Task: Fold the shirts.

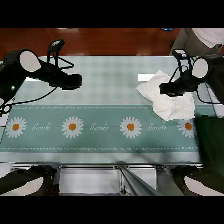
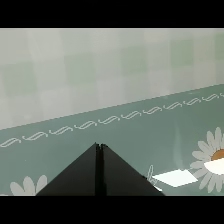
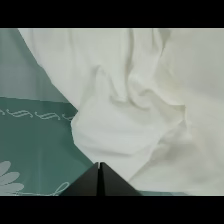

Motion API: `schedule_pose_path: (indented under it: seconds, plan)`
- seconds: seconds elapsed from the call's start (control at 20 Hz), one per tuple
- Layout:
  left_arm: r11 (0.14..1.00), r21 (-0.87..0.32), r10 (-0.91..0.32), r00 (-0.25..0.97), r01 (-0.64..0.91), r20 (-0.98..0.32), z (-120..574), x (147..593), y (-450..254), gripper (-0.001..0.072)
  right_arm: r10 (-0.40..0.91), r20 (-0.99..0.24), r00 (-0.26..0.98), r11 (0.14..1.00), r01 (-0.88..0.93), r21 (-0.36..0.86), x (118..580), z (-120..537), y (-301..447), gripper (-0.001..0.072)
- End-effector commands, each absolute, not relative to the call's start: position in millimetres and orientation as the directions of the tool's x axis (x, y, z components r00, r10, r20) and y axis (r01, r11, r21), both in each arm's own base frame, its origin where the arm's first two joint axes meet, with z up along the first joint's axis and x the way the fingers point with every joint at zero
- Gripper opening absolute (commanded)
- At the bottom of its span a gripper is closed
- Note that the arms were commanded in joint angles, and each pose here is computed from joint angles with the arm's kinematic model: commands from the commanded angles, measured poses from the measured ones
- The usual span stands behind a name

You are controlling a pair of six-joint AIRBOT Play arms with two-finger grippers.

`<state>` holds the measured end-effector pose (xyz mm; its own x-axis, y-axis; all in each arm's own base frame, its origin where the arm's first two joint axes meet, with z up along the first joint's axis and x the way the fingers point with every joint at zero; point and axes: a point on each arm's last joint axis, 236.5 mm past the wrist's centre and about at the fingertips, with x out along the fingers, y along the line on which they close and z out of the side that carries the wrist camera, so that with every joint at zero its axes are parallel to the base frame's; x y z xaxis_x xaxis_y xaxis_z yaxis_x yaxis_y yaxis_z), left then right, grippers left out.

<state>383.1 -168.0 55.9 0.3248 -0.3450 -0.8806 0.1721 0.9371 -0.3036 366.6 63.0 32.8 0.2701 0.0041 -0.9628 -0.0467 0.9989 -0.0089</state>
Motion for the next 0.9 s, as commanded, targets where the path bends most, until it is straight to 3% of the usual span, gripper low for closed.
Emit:
schedule_pose_path:
  seconds: [0.0, 0.65, 0.85]
  plan:
    - [0.937, -0.304, -0.345, 0.325, 0.172, -0.88, 56.0, 383.5, -167.9, 0.0017, 0.004, -0.963, 0.269, 0.999, -0.047, -0.009, 366.6, 32.5, 63.1, 0.0025]
    - [0.937, -0.304, -0.345, 0.327, 0.172, -0.88, 56.0, 384.2, -168.0, 0.0017, 0.005, -0.962, 0.272, 0.999, -0.047, -0.008, 367.2, 32.7, 63.4, 0.0025]
    - [0.939, -0.302, -0.341, 0.316, 0.167, -0.886, 49.8, 385.2, -167.8, 0.0017, 0.016, -0.893, 0.449, 0.998, -0.064, -0.014, 408.7, 49.8, 65.8, 0.0025]
